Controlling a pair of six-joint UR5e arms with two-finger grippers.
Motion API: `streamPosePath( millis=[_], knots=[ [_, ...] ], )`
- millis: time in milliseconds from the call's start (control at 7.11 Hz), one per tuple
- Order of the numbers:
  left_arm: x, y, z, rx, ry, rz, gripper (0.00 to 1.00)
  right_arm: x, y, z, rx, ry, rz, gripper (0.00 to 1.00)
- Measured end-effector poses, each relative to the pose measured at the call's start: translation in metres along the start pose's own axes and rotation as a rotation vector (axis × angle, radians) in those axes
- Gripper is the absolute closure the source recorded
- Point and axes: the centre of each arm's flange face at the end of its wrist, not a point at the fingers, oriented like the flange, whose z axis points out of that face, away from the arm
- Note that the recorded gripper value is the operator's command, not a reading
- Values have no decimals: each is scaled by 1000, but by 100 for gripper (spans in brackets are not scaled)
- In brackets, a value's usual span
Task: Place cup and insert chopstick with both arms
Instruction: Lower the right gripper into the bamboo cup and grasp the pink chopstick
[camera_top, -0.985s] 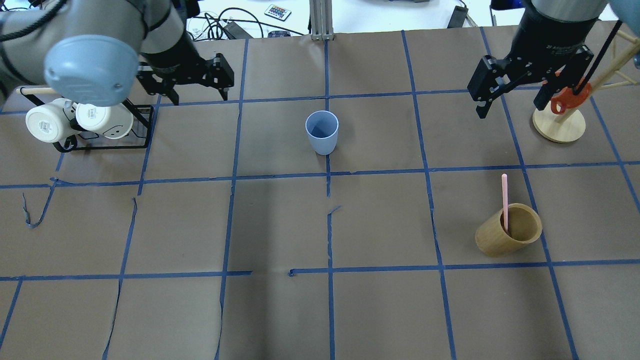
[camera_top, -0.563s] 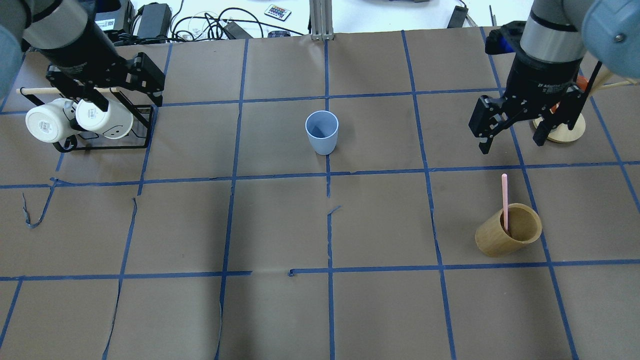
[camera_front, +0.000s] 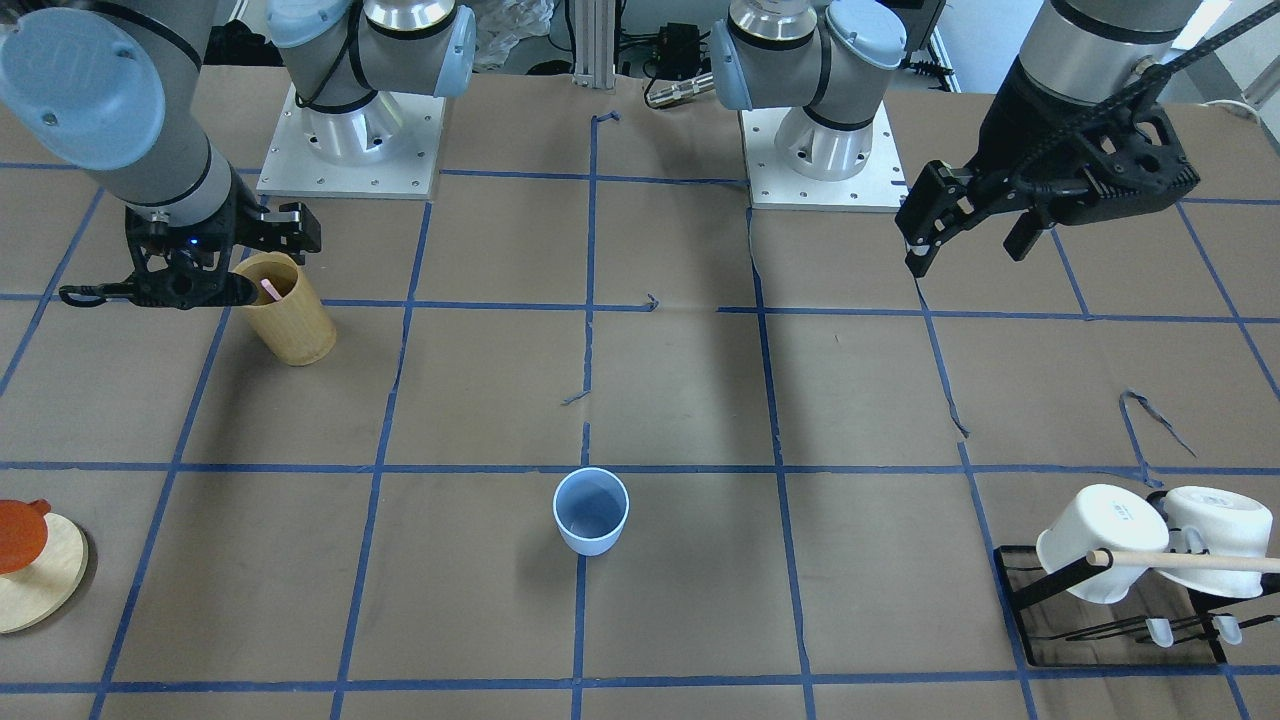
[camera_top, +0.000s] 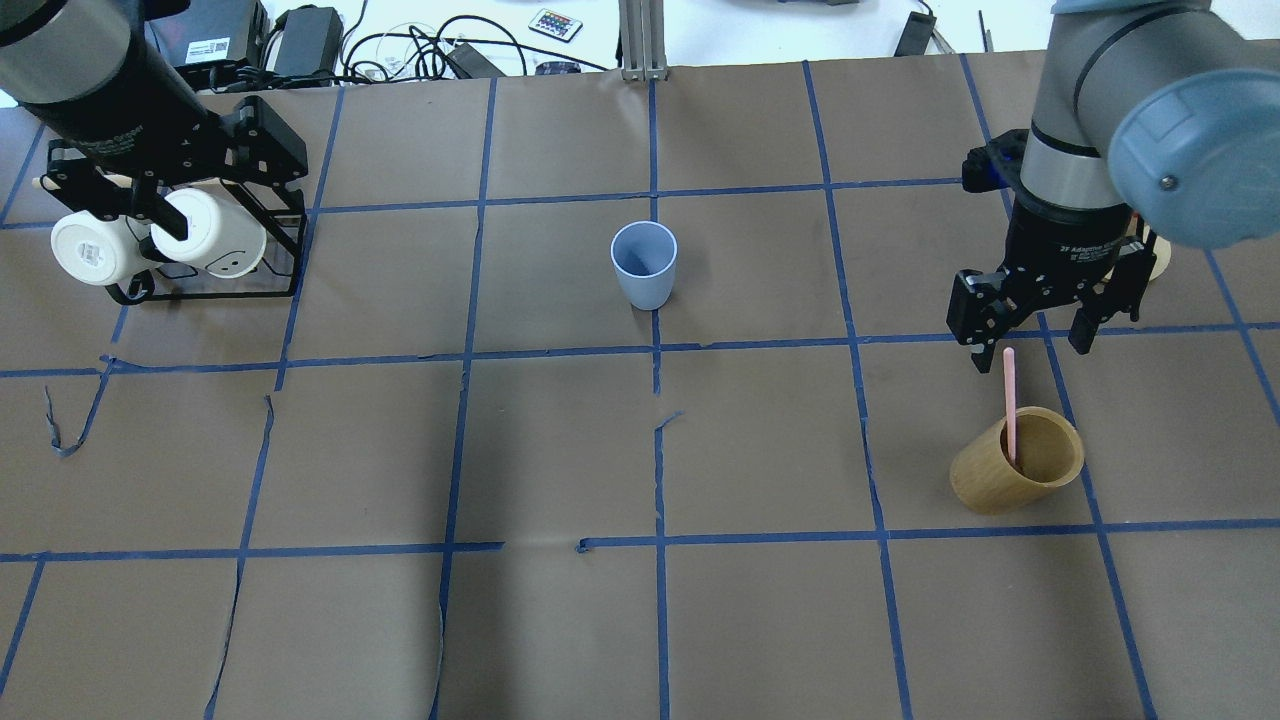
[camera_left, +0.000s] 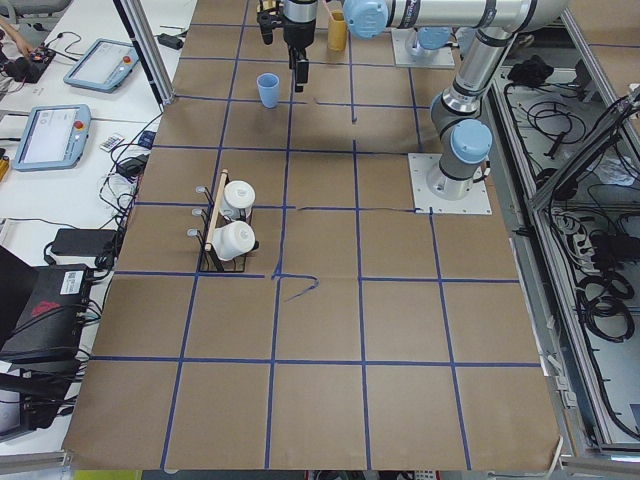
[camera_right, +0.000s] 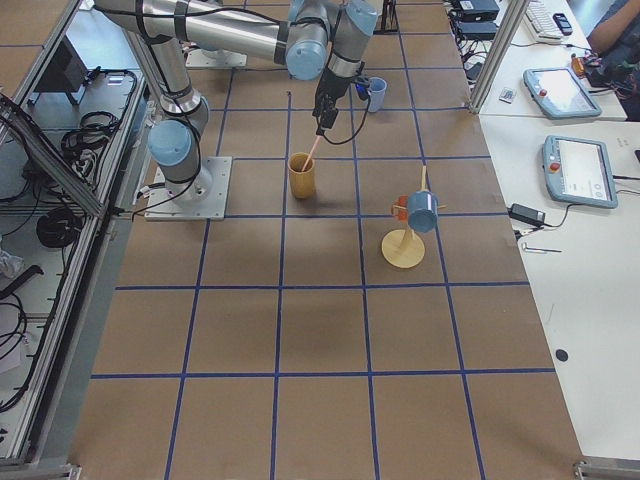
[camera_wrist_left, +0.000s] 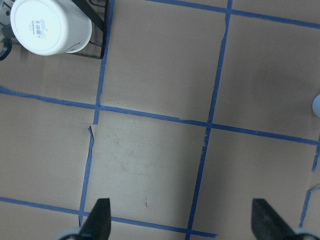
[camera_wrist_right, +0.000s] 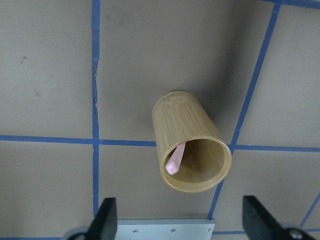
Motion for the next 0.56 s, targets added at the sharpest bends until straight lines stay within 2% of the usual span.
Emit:
streamPosePath(
  millis=[141,422,563],
  knots=[
    [9,5,-2,4,1,4,0,-1,-2,10,7,0,2,15],
    [18,11,-3,10,1,13,0,-2,-5,27,17,-2,7,37],
    [19,11,-3,10,1,14,0,-1,-5,32,14,0,9,45]
  ],
)
